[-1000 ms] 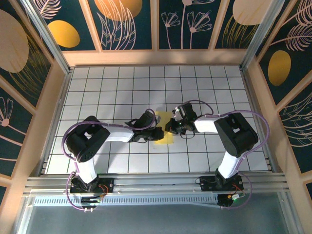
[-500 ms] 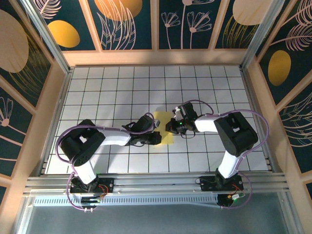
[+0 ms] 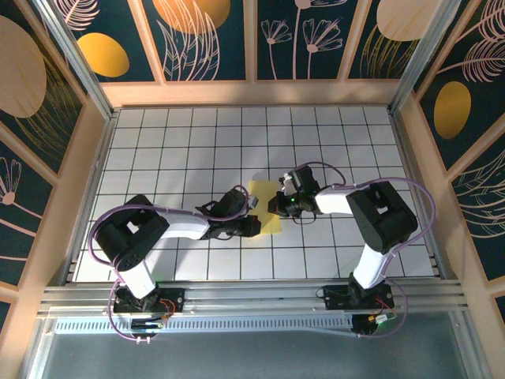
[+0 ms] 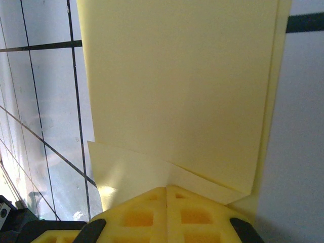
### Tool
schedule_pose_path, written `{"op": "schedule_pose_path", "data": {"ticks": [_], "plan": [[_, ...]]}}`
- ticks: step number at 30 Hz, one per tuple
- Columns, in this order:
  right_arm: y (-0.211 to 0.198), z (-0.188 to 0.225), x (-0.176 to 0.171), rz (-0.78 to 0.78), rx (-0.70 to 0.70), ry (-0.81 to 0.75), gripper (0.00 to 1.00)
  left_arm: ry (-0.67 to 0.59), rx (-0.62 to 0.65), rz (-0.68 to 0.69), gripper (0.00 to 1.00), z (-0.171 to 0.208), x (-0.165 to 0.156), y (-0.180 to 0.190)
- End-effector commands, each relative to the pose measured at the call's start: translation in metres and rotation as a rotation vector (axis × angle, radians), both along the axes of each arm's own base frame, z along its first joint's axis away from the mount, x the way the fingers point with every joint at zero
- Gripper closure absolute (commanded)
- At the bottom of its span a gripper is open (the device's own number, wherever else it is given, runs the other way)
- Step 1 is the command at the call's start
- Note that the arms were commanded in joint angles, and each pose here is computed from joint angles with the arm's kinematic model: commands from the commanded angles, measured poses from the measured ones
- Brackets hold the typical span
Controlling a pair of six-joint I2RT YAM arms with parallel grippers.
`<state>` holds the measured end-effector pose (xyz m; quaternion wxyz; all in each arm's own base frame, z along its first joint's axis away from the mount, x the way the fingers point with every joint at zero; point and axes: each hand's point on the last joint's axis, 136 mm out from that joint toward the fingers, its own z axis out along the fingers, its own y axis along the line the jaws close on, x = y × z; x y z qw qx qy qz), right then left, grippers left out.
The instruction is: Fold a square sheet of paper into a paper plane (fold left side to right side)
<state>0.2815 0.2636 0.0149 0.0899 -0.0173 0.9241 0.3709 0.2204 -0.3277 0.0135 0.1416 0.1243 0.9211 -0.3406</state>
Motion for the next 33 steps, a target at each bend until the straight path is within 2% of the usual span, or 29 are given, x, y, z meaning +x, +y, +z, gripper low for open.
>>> {"op": "schedule_pose_path", "data": {"ticks": [1,7,16,22,23,25,30,33], "plan": [[-0.033,-0.039,-0.013,-0.05,-0.157,0.098,1.0,0.123,0.073,-0.03,1.0,-0.024,-0.036,0.018],[-0.032,-0.04,-0.013,-0.048,-0.157,0.1,1.0,0.142,0.087,-0.027,1.0,-0.031,-0.045,0.023],[-0.026,-0.033,-0.01,-0.039,-0.122,0.091,1.0,0.128,0.003,-0.006,1.0,-0.016,-0.048,0.022],[-0.003,0.018,0.007,-0.013,0.02,-0.022,1.0,0.038,-0.12,0.056,1.0,0.031,-0.027,0.018],[-0.001,0.028,0.011,-0.015,0.038,-0.047,0.99,0.023,-0.148,0.077,0.97,0.041,-0.022,0.02],[0.001,0.053,0.018,-0.019,0.068,-0.115,0.87,-0.012,-0.192,0.135,0.91,0.059,-0.007,0.03],[-0.019,0.085,0.028,-0.079,0.028,-0.252,0.56,-0.066,-0.214,0.231,0.61,0.078,0.02,0.049],[-0.04,0.093,0.027,-0.125,-0.006,-0.293,0.45,-0.055,-0.213,0.253,0.5,0.075,0.031,0.05]]}}
